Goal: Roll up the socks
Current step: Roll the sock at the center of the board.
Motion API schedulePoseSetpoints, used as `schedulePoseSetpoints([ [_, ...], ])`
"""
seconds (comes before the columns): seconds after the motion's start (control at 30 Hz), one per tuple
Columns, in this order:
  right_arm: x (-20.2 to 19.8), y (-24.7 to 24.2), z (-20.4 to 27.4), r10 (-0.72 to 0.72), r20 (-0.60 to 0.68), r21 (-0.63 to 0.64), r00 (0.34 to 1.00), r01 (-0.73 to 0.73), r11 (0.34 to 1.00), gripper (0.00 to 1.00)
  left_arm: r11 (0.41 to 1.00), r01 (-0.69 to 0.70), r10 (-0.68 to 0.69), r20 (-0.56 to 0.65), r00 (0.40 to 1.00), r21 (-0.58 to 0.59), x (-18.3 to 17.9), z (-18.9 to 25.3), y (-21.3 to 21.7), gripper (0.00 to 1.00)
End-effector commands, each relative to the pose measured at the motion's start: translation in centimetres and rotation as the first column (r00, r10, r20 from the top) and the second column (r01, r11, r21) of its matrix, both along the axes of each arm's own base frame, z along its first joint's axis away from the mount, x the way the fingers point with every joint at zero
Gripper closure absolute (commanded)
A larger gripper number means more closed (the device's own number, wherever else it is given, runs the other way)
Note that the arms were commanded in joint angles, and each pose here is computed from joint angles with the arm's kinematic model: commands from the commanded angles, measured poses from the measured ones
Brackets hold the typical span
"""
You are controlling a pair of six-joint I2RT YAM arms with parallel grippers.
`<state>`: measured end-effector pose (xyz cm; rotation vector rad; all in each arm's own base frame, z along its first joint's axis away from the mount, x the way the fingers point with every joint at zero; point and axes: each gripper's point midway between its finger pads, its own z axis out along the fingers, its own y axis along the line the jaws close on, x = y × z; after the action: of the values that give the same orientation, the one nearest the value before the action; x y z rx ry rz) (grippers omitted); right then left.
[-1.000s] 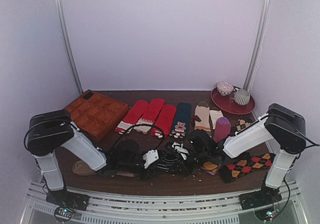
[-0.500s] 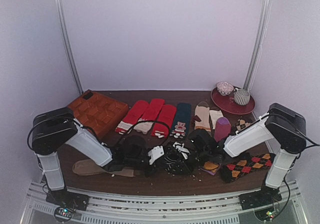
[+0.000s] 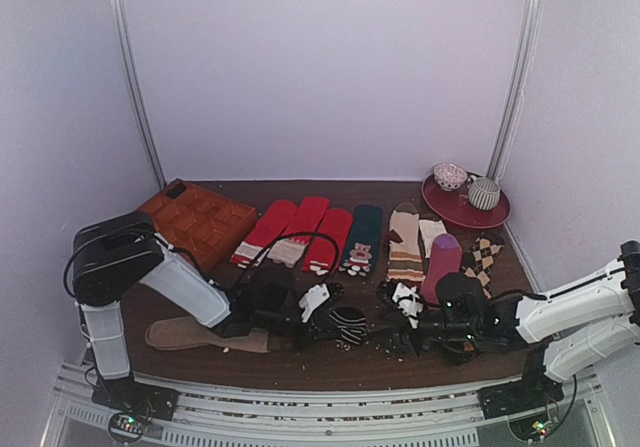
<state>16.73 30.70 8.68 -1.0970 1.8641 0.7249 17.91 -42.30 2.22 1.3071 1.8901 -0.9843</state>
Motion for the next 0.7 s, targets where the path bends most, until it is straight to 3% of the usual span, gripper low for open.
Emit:
schedulePoseSetpoints([
  [0.0,1.0,0.2,0.7,0.015,0.181,-0.019,0.983,-0.012,1.0,0.48,0.935,0.041,0.06,-0.272,0.96,0.351,-4.6,-9.9,6.7,1.0],
  [0.27,1.0,2.3,-1.5,0.089,0.151,-0.086,0.984,-0.077,0.993,0.45,0.93,0.043,0.07,-0.292,0.954,0.365,-4.8,-10.5,7.2,1.0],
  [0.67,0.4,4.0,-4.1,0.13,0.043,-0.131,0.991,-0.123,0.984,0.52,0.932,0.048,0.065,-0.298,0.952,0.359,-4.7,-10.7,7.1,1.0],
])
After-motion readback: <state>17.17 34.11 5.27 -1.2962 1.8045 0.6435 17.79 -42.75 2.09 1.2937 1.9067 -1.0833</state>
